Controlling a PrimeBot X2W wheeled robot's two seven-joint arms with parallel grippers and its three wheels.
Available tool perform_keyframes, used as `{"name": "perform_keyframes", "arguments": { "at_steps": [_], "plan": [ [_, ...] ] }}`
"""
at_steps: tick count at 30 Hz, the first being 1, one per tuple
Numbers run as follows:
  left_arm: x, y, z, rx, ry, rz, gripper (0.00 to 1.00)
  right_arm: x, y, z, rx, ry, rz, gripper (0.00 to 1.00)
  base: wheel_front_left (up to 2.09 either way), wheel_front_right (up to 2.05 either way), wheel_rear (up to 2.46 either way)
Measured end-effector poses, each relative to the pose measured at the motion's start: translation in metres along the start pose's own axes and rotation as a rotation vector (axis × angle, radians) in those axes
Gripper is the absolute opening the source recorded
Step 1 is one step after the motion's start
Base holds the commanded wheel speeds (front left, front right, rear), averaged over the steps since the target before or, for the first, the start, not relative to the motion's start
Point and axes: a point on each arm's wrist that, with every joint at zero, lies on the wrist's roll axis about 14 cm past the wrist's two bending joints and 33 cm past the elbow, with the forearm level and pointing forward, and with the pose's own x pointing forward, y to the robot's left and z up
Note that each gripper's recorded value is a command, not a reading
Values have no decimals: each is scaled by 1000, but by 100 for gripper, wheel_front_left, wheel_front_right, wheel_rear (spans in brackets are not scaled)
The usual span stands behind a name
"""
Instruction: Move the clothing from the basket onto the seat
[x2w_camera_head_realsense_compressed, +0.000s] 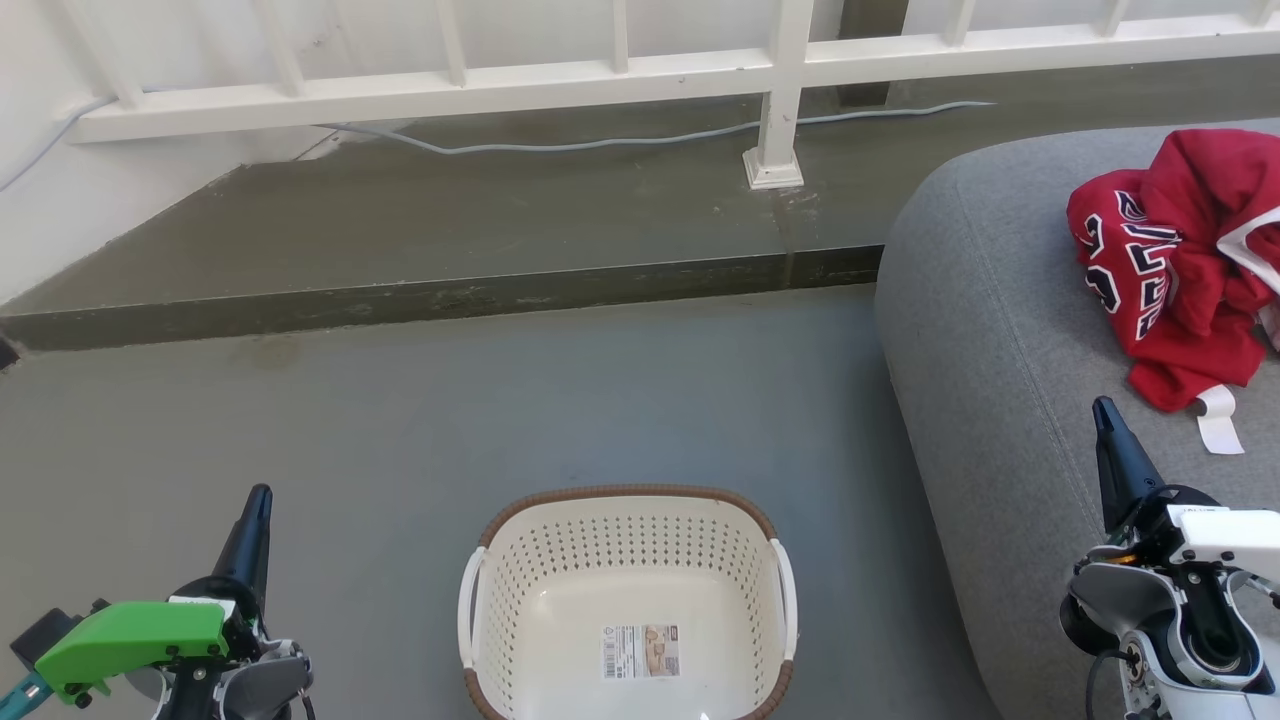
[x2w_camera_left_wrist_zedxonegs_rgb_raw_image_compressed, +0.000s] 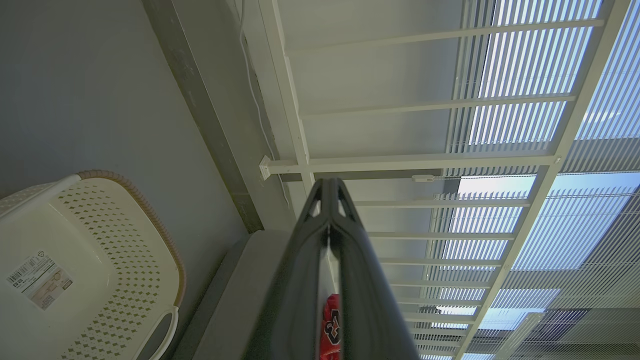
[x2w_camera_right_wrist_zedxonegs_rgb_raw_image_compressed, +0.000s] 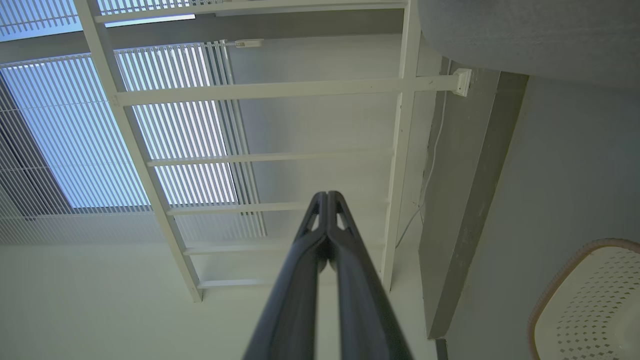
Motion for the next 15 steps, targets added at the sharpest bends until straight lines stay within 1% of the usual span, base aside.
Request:
{"name": "perform_keyframes", "arguments": {
  "at_steps": [15],
  "plan": [
    [0, 0, 0, -1, 0, 0, 0, 0, 0, 0, 0, -1, 0, 0, 0, 0, 0]
  ]
}}
